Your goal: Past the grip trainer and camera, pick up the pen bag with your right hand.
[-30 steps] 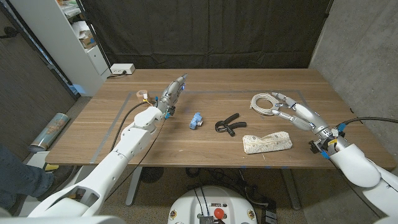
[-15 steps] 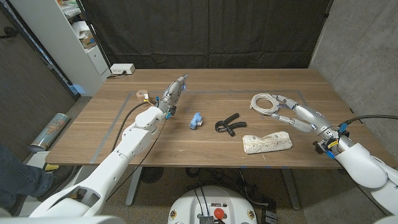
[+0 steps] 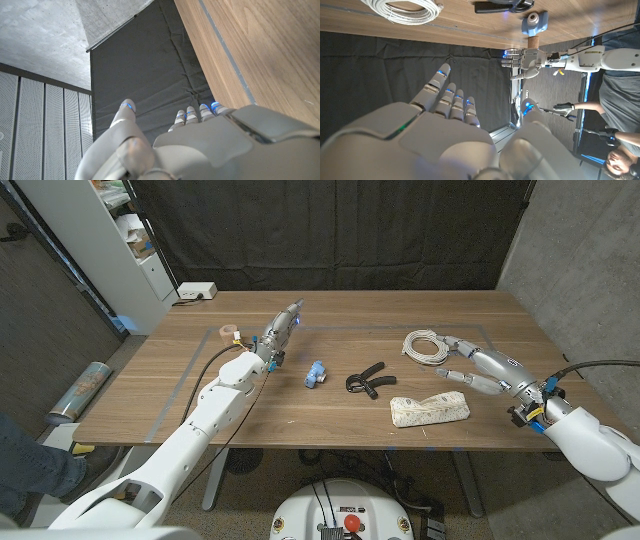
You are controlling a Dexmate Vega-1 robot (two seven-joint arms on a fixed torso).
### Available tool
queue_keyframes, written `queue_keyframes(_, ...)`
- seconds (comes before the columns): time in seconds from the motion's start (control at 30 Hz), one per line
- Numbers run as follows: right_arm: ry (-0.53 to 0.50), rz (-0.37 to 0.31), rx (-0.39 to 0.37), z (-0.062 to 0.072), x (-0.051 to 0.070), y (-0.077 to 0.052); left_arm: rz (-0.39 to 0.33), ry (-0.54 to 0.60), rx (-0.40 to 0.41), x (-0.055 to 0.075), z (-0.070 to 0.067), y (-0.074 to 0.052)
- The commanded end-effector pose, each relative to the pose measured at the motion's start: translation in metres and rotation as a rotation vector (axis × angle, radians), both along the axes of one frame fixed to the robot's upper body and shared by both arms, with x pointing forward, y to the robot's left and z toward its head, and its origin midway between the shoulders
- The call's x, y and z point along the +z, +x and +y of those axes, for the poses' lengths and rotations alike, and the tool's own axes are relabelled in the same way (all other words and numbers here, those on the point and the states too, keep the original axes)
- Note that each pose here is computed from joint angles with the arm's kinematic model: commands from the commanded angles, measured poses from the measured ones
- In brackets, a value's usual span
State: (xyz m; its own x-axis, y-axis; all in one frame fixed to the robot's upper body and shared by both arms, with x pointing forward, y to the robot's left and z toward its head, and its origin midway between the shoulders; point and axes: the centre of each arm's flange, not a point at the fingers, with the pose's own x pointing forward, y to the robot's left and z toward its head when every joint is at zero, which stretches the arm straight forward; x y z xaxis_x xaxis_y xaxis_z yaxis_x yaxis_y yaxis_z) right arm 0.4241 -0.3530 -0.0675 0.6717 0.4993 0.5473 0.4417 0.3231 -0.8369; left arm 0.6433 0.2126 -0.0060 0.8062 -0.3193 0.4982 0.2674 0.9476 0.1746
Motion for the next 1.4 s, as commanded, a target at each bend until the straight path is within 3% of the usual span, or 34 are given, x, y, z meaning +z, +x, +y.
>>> queue_keyframes(0.03,-0.1,0.001,-0.054,0.001,0.003,-0.002,-0.006,0.003,-0.004,0.002,-0.003,-0.001)
queue_keyframes(0.37,-0.146,0.003,-0.071,0.001,0.003,-0.006,-0.01,-0.004,-0.005,0.002,-0.003,-0.001)
queue_keyframes(0.73,-0.178,0.039,-0.073,0.007,-0.007,-0.004,-0.009,-0.007,-0.006,0.002,-0.003,0.002)
queue_keyframes(1.4,-0.249,0.053,-0.142,0.01,-0.018,-0.008,0.002,-0.003,-0.013,0.0,-0.008,0.006)
